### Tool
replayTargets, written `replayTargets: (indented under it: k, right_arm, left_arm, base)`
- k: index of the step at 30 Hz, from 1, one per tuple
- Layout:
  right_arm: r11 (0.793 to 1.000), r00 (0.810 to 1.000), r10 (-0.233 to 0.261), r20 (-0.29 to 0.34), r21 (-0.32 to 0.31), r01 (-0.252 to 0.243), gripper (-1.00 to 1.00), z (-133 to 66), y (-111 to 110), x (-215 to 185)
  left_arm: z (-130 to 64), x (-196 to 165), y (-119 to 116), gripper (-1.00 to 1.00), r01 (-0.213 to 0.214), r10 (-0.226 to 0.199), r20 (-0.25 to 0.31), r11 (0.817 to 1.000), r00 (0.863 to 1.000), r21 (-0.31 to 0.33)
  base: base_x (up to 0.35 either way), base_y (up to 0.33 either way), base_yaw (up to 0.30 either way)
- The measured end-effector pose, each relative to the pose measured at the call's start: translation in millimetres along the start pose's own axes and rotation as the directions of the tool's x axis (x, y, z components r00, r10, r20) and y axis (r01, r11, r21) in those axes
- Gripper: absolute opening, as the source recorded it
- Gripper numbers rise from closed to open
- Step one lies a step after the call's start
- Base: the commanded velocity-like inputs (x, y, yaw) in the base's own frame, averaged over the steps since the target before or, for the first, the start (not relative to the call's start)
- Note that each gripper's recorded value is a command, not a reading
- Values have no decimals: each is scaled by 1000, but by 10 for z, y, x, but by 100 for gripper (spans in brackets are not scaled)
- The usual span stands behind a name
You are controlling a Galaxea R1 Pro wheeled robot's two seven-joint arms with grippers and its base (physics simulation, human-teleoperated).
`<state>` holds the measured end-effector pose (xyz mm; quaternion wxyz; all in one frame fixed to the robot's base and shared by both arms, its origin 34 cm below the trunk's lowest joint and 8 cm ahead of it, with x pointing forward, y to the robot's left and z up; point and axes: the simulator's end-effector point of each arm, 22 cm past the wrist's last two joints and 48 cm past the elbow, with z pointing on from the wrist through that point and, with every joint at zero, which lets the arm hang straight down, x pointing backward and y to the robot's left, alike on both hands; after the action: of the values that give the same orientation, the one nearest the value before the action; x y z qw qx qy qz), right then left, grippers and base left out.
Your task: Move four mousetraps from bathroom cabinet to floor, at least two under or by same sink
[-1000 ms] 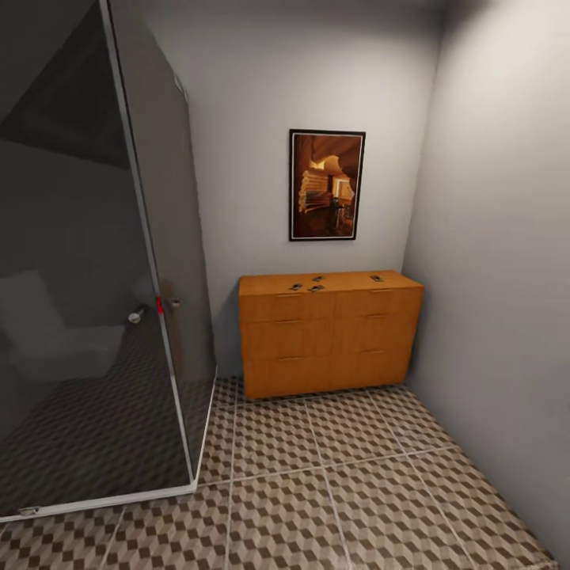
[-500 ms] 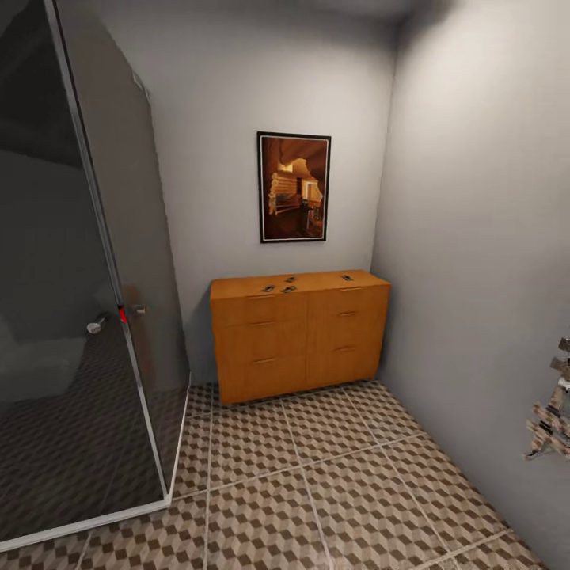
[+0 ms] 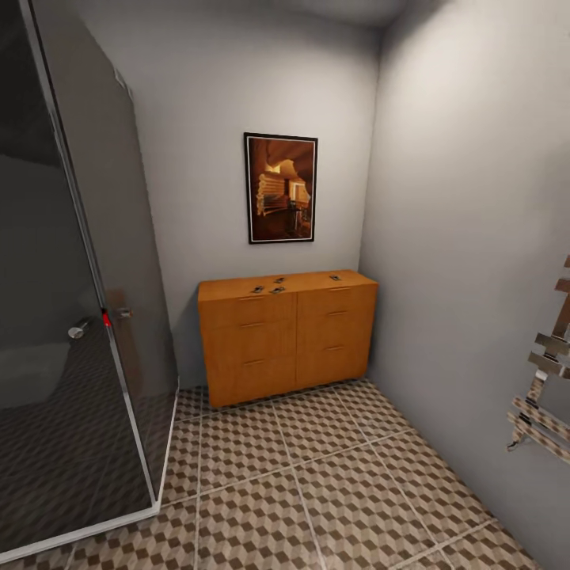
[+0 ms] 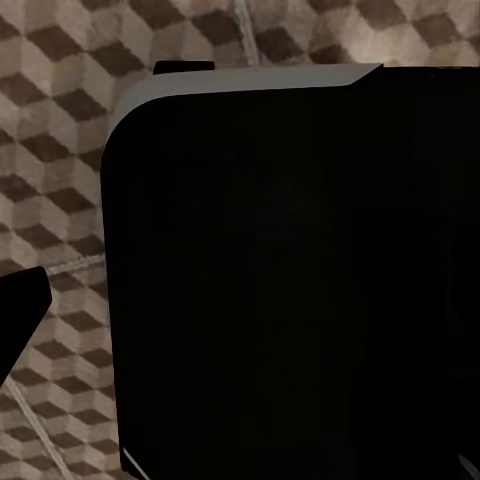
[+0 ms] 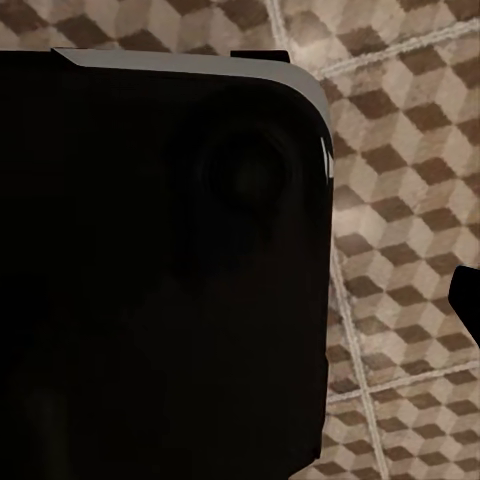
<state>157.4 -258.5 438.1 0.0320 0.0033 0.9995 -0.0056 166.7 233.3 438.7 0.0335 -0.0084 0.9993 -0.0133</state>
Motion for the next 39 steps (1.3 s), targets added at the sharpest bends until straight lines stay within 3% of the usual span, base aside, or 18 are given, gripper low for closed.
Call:
replayTargets:
  k: [39]
  right_arm:
    - [1000,1000,-11,0,6,11,100,0,-16,-1]
  left_arm:
    - [0,-1,11,100,0,0,0,1000,1000,-2]
  base:
    - [0,0,-2]
